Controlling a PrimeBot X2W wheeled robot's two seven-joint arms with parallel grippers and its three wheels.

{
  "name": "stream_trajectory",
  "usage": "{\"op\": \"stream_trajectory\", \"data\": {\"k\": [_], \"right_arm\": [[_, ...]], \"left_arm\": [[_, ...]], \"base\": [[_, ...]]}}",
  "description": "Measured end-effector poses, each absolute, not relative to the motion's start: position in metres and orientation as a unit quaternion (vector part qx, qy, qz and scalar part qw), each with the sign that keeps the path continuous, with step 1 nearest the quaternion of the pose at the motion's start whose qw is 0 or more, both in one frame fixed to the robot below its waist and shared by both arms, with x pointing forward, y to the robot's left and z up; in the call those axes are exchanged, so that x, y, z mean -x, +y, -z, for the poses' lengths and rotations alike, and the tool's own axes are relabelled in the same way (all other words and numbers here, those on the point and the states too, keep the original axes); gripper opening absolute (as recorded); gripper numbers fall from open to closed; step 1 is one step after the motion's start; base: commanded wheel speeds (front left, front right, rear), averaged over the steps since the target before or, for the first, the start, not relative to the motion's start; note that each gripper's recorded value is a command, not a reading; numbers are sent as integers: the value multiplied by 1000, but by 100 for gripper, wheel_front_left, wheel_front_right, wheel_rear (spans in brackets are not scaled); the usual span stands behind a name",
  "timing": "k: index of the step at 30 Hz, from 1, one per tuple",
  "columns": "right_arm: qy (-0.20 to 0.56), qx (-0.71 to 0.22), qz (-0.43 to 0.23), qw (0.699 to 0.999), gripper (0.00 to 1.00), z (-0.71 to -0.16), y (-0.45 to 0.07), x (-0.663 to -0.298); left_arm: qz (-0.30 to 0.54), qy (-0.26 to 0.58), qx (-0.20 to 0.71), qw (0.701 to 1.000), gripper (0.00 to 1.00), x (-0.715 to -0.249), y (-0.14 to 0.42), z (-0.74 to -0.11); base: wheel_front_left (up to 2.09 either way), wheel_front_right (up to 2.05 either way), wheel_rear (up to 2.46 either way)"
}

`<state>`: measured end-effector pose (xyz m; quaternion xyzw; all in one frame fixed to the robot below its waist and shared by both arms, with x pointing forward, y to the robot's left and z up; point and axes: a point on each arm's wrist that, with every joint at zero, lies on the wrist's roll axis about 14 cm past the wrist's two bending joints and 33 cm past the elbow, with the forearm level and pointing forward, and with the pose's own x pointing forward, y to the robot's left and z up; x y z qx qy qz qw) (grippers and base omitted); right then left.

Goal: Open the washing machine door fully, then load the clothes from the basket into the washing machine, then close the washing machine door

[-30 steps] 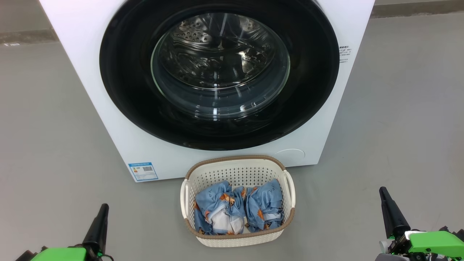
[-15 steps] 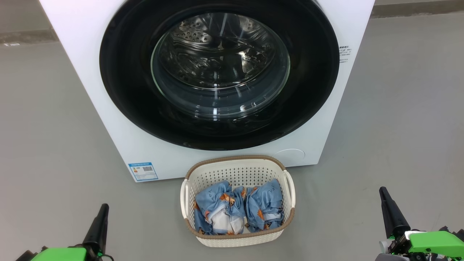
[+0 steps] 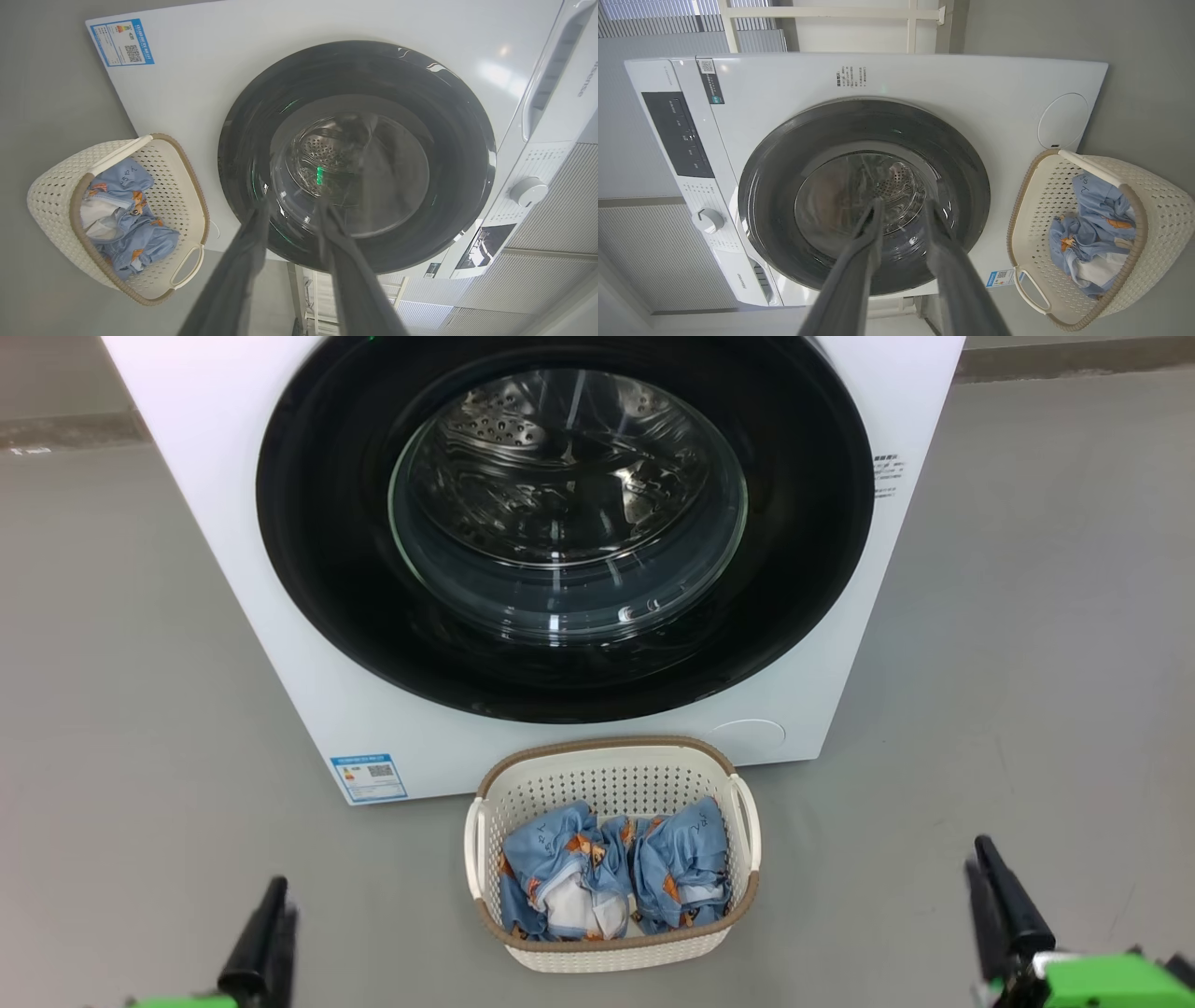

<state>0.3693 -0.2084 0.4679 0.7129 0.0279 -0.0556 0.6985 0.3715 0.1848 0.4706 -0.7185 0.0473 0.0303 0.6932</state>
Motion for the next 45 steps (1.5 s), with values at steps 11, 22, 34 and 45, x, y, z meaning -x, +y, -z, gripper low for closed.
{"op": "stream_trajectory", "data": {"k": [11,22,34,45], "right_arm": [[46,-709,80,699,100,-449,-205,-359],[58,-657,74,748,100,-448,-203,-360],[70,-595,63,798,100,-448,-198,-362],[80,-526,52,845,100,-447,-196,-362]], "left_arm": [[-49,63,714,696,100,-360,180,-455],[-46,56,667,742,100,-362,183,-461],[-37,52,598,799,100,-362,184,-466],[-30,48,537,842,100,-362,184,-471]], "base": [[0,0,0],[0,0,0],[0,0,0],[0,0,0]]}}
